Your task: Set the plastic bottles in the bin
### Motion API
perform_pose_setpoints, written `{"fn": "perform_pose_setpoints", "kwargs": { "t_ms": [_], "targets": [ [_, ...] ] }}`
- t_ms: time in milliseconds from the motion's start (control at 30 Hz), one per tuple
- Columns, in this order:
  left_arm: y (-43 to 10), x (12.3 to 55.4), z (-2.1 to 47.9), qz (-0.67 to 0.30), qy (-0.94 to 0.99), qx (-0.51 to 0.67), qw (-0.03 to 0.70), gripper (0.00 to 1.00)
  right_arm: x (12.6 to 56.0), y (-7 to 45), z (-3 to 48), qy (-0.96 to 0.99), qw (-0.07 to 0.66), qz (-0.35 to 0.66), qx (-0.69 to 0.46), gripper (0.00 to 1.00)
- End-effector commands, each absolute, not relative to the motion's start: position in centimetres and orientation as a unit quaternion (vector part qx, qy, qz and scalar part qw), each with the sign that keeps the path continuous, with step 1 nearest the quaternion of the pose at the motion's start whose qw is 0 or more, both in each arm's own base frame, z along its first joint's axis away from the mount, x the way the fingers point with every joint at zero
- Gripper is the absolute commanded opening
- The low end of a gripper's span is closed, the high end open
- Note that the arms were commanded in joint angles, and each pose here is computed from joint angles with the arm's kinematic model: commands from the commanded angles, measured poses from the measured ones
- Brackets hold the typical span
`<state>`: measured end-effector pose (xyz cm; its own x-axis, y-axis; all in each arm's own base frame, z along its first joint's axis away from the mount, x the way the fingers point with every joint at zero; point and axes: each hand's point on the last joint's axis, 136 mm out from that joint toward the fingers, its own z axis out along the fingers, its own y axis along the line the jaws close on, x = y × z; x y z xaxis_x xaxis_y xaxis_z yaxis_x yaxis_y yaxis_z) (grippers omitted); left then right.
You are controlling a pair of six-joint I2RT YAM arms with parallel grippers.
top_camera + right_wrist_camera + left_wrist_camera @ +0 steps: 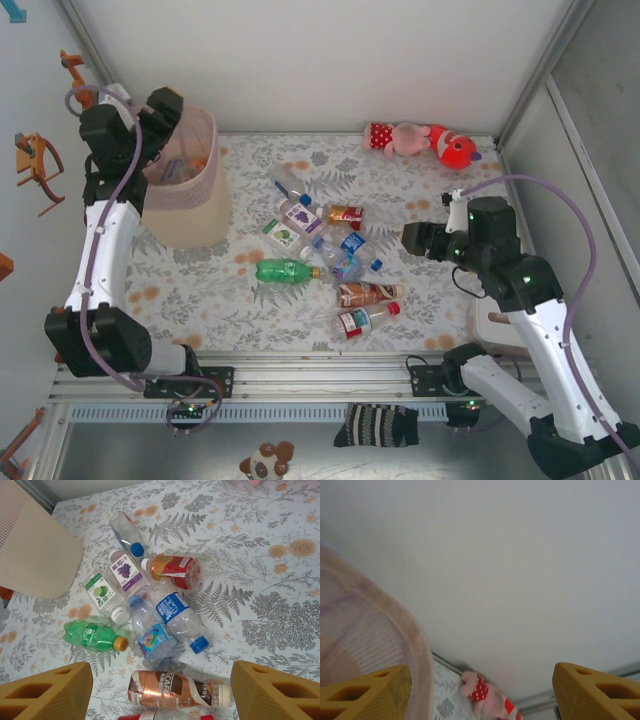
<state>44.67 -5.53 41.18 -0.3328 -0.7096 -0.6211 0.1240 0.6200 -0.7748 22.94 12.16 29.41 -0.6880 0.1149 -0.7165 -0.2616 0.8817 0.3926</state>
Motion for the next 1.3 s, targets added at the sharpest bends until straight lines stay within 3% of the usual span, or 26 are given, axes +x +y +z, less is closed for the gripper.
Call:
{"fn": "perform_pose_setpoints", "kwargs": {
  "t_ms": [0, 133, 600, 933, 1267],
  "targets": [
    [-9.9, 40.7, 42.8, -0.355, 0.757, -0.069, 0.544, 0.74, 23.2, 12.0, 29.1, 0.889, 0.395, 0.228, -0.045, 0.72],
    [-13.9, 37.4, 41.0, -0.327, 0.784, 0.046, 0.525, 0.74, 23.3, 12.0, 28.9, 0.890, 0.393, 0.224, -0.047, 0.72],
    [-20.3, 27.9, 30.8, -0.256, 0.770, 0.400, 0.426, 0.70, 23.9, 12.5, 27.9, 0.895, 0.381, 0.226, -0.057, 0.72],
    [-22.3, 26.3, 21.1, -0.170, 0.756, 0.538, 0.332, 0.73, 23.8, 12.5, 28.0, 0.894, 0.383, 0.227, -0.058, 0.72],
    [-22.1, 25.6, 11.9, -0.048, 0.742, 0.647, 0.166, 0.79, 23.7, 12.4, 27.9, 0.895, 0.382, 0.225, -0.056, 0.72]
  ]
}}
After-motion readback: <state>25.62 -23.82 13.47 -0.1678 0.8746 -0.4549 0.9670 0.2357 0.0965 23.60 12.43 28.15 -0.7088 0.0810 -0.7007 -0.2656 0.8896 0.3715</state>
